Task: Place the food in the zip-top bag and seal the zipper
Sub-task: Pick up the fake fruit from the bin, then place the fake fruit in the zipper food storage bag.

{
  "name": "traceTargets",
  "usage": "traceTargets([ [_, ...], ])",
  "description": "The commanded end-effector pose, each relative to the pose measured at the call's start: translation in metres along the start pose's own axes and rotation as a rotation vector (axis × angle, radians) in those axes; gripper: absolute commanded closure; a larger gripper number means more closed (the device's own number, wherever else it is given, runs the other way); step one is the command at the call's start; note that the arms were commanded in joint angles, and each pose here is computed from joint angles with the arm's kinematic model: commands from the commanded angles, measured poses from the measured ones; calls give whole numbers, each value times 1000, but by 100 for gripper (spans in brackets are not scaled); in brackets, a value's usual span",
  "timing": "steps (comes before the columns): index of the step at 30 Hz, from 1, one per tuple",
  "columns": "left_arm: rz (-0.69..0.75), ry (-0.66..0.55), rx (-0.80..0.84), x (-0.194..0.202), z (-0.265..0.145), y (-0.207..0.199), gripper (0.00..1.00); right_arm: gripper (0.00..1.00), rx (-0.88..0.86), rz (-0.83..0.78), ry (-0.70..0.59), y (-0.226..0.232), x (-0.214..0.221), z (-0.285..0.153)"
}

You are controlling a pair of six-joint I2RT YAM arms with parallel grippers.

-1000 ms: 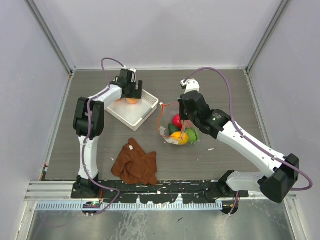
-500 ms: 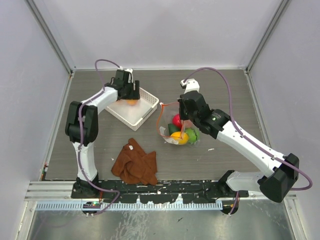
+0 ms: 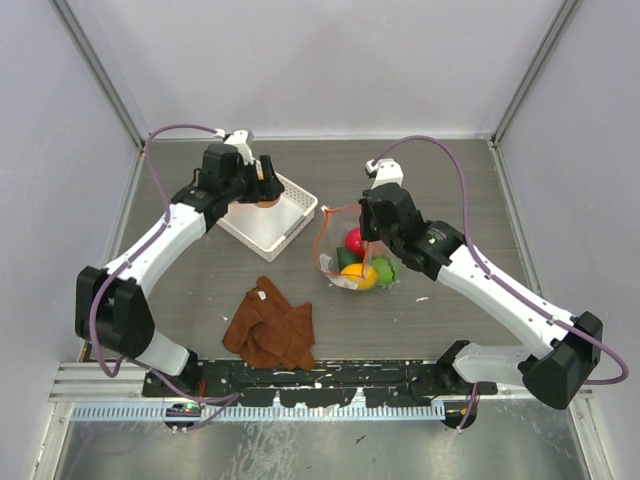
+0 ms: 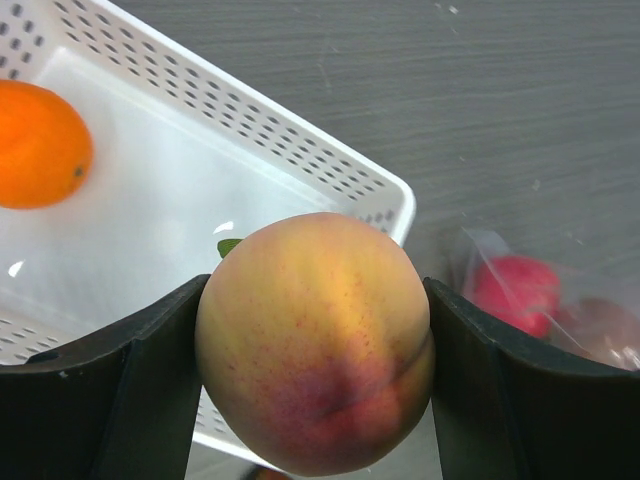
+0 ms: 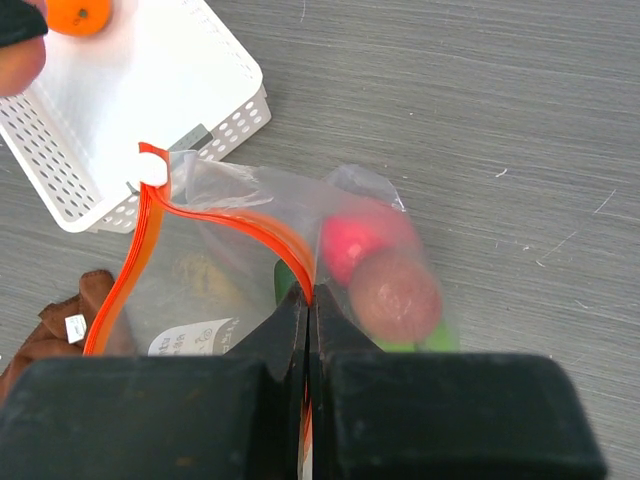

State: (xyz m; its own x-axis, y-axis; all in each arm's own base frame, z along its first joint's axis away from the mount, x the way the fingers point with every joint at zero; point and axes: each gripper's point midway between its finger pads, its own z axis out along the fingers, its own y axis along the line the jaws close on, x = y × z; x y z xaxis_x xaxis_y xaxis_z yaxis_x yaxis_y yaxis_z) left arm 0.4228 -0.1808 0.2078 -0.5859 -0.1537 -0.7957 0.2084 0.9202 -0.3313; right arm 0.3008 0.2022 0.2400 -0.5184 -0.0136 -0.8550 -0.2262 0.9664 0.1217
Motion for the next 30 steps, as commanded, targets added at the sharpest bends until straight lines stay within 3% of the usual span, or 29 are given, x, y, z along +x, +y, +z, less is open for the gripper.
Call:
traceTargets([
  [1,10,-91,127,-15,-35,-41,56,100,-24,53,-75,1,-20,-14],
  [8,65,-173,294,-17,-93,-94,57,100,-31,68,-83,0,-22,-21],
  [17,231,-247,568,10,-143,-174,57,100,-54,92,-88,1,-19,-27],
  [30,451,-247,706,56,-144,-236,54,100,-71,94,-96,3,-21,-31],
])
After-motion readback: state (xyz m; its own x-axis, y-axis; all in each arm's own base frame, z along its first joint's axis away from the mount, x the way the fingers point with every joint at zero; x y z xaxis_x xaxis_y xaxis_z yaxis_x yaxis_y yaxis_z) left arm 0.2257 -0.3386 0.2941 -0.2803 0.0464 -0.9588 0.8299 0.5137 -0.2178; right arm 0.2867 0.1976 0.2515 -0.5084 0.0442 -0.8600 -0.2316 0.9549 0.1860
